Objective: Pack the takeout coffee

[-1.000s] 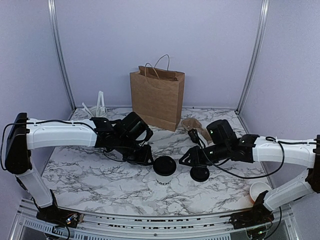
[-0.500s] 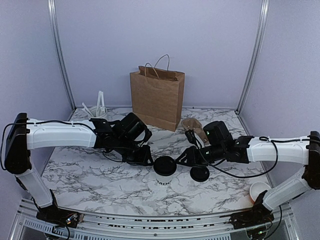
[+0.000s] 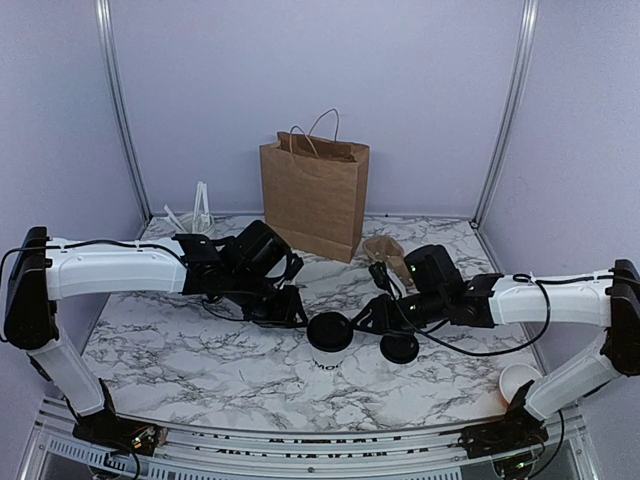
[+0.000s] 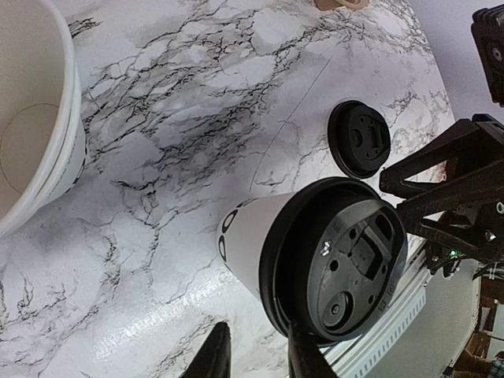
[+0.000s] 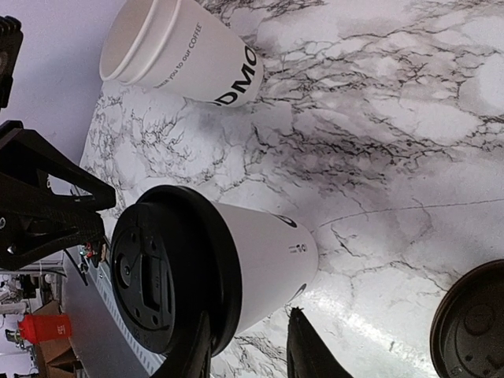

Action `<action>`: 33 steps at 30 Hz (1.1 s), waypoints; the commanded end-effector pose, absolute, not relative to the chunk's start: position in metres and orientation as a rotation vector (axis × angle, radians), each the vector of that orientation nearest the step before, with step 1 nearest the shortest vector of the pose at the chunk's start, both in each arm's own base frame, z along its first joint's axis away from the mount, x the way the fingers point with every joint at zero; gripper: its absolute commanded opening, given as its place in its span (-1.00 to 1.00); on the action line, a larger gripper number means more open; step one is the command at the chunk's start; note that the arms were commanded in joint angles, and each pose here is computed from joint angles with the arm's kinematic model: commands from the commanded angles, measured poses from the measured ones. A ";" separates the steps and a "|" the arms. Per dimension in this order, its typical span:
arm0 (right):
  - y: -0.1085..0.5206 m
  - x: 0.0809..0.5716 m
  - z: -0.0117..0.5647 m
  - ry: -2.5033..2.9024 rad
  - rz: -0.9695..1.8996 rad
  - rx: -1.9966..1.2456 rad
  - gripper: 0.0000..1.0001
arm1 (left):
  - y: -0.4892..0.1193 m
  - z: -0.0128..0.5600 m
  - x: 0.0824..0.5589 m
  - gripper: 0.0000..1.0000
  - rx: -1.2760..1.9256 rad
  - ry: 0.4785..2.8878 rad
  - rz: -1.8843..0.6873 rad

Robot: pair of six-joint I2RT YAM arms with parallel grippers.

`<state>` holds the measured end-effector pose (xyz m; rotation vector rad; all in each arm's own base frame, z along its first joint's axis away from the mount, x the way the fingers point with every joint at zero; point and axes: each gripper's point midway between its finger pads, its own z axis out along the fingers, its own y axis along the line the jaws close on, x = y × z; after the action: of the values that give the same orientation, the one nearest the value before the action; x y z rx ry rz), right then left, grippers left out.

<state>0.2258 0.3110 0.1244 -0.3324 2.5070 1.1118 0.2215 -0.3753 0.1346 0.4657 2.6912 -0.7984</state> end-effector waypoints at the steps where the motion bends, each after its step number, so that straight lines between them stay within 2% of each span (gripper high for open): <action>1: 0.313 0.231 0.126 2.490 1.132 -0.318 -0.37 | -0.378 0.136 0.220 -0.49 0.478 2.682 -0.842; 19: 0.311 0.225 0.112 2.533 1.119 -0.325 -0.39 | -0.382 0.104 0.214 -0.49 0.504 2.740 -0.822; 33: 0.294 0.190 0.059 2.676 0.972 -0.357 -0.42 | -0.352 0.053 0.185 -0.51 0.572 2.897 -0.673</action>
<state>0.2212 0.3151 0.1143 -0.3526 2.4781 1.1178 0.2187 -0.3840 0.1155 0.4848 2.6833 -0.8660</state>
